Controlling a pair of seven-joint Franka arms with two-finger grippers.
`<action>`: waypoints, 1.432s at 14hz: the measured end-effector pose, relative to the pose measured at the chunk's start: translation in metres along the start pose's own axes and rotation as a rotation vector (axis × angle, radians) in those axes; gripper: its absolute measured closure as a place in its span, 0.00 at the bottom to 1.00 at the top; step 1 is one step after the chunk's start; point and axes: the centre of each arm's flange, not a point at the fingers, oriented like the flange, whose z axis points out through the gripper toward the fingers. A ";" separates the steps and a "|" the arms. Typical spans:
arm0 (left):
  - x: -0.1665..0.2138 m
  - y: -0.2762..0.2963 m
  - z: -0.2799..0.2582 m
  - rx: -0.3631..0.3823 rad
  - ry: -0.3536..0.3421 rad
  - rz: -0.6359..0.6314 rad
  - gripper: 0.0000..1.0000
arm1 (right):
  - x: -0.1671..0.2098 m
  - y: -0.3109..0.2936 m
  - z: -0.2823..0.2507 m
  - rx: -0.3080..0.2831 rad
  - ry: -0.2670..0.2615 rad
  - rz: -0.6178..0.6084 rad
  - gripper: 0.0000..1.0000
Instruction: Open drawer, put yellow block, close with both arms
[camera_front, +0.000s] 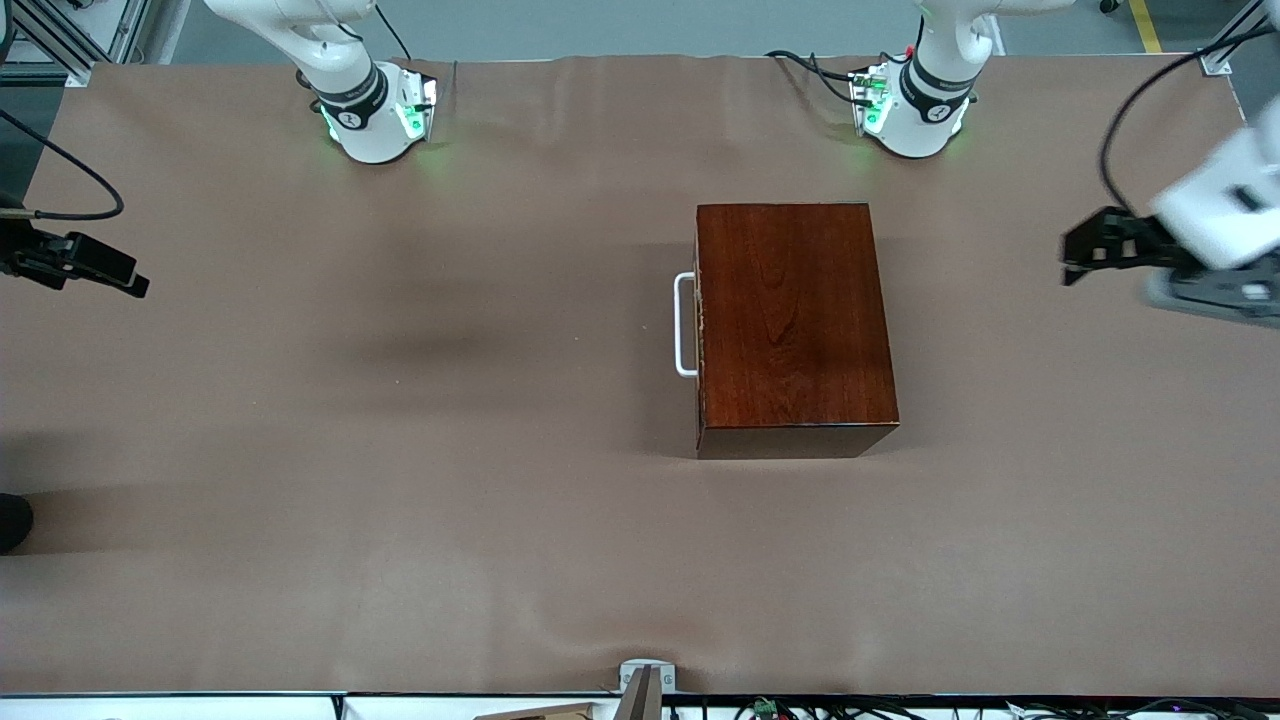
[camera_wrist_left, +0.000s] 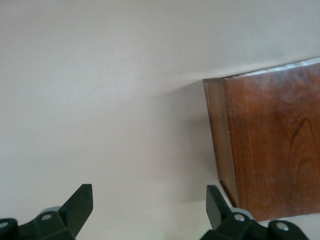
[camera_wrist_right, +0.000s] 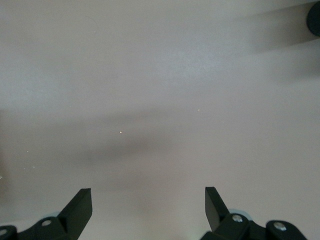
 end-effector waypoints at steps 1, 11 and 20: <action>-0.003 -0.005 0.001 -0.008 -0.005 -0.063 0.00 | 0.000 -0.001 0.000 0.000 0.000 -0.001 0.00; -0.041 -0.009 0.008 -0.009 0.092 -0.042 0.00 | 0.000 -0.002 0.000 0.000 0.000 -0.004 0.00; -0.042 -0.012 0.011 -0.012 0.093 -0.073 0.00 | 0.000 -0.002 0.000 0.000 0.000 -0.004 0.00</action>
